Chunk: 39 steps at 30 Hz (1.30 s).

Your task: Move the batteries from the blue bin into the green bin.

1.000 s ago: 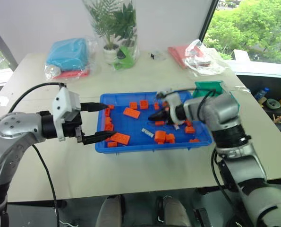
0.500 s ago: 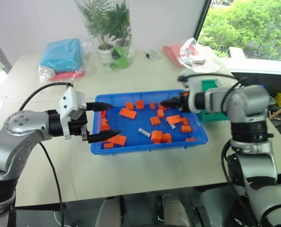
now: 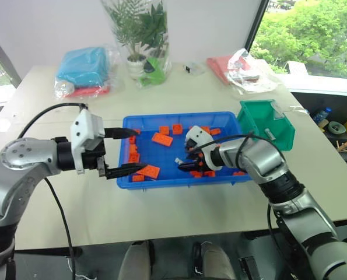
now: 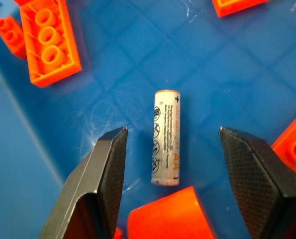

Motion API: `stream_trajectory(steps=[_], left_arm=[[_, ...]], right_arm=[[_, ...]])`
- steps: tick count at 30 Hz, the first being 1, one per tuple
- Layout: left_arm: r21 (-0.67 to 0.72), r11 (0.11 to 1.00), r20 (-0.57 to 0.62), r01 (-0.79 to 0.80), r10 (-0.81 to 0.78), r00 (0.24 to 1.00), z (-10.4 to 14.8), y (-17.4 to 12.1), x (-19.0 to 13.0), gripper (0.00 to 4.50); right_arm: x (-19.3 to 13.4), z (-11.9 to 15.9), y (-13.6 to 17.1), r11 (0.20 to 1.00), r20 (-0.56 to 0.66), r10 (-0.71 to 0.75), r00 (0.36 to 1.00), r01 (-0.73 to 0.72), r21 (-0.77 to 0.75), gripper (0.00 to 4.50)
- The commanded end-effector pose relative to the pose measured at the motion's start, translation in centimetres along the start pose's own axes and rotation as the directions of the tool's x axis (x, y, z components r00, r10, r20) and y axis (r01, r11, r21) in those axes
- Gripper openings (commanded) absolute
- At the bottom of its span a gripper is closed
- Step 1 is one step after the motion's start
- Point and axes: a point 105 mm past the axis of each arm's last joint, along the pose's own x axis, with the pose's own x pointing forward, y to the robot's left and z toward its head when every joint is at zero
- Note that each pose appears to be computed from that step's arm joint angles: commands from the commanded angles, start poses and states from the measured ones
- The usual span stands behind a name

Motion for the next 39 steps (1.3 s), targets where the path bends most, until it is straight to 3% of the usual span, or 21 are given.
stream_trajectory(steps=[1, 3, 6, 7, 10, 13, 16, 19, 22, 25, 31, 39], left_arm=[[0.048, 0.999, 0.009, -0.011, 0.011, 1.000, 1.3, -0.2, -0.5, 4.50], [0.049, 0.999, 0.008, -0.015, 0.015, 1.000, 1.3, -0.1, -0.6, 4.50], [0.050, 0.999, 0.006, -0.020, 0.020, 1.000, 1.3, 0.0, -0.7, 4.50], [0.050, 0.999, 0.007, -0.020, 0.020, 1.000, 1.3, 0.0, -0.7, 4.50], [0.051, 0.999, 0.010, -0.019, 0.018, 1.000, 1.3, 0.1, -0.5, 4.50], [0.052, 0.999, 0.014, -0.014, 0.013, 1.000, 1.3, 0.2, -0.3, 4.50], [0.050, 0.999, 0.014, -0.007, 0.006, 1.000, 1.1, 0.2, -0.3, 4.50], [0.045, 0.999, 0.014, 0.001, -0.002, 1.000, 0.9, 0.2, -0.2, 4.50], [0.038, 0.999, 0.018, 0.010, -0.010, 1.000, 0.6, 0.2, 0.0, 4.50], [0.037, 0.999, 0.027, 0.024, -0.025, 0.999, 0.5, 0.1, 0.3, 4.50], [0.044, 0.999, 0.040, 0.031, -0.033, 0.999, 0.6, 0.4, 0.7, 4.50], [0.052, 0.998, 0.041, 0.027, -0.030, 0.999, 0.8, 0.5, 0.6, 4.50]], right_arm=[[0.5, 0.0, -0.1, 0.999, 0.006, 0.000, 1.000, 0.000, -0.035, 2.45], [0.6, 0.1, -0.1, 1.000, 0.015, 0.004, 1.000, -0.004, -0.031, 1.73], [0.6, 0.4, 0.2, 0.999, 0.027, 0.016, 1.000, -0.015, -0.031, 0.12], [0.5, 0.5, 0.4, 0.999, 0.032, 0.020, 0.999, -0.019, -0.030, 0.03], [-0.3, 1.5, 0.7, 0.999, 0.066, 0.038, 0.997, -0.038, 0.005, 0.03], [-3.1, 4.2, -0.7, 0.997, 0.160, -0.001, 0.987, -0.011, 0.079, 0.03], [-7.7, 6.6, -4.9, 0.977, 0.256, -0.171, 0.951, 0.130, 0.167, 0.03], [-11.5, 7.2, -8.5, 0.934, 0.289, -0.329, 0.899, 0.265, 0.238, 0.03], [-16.0, 5.7, -12.5, 0.853, 0.266, -0.491, 0.829, 0.396, 0.340, 0.03], [-19.6, 2.5, -15.7, 0.738, 0.183, -0.645, 0.742, 0.543, 0.400, 0.03], [-20.3, -0.4, -17.4, 0.688, 0.113, -0.695, 0.711, 0.609, 0.394, 0.03], [-19.7, -0.6, -18.4, 0.712, 0.141, -0.678, 0.722, 0.596, 0.372, 4.09]])
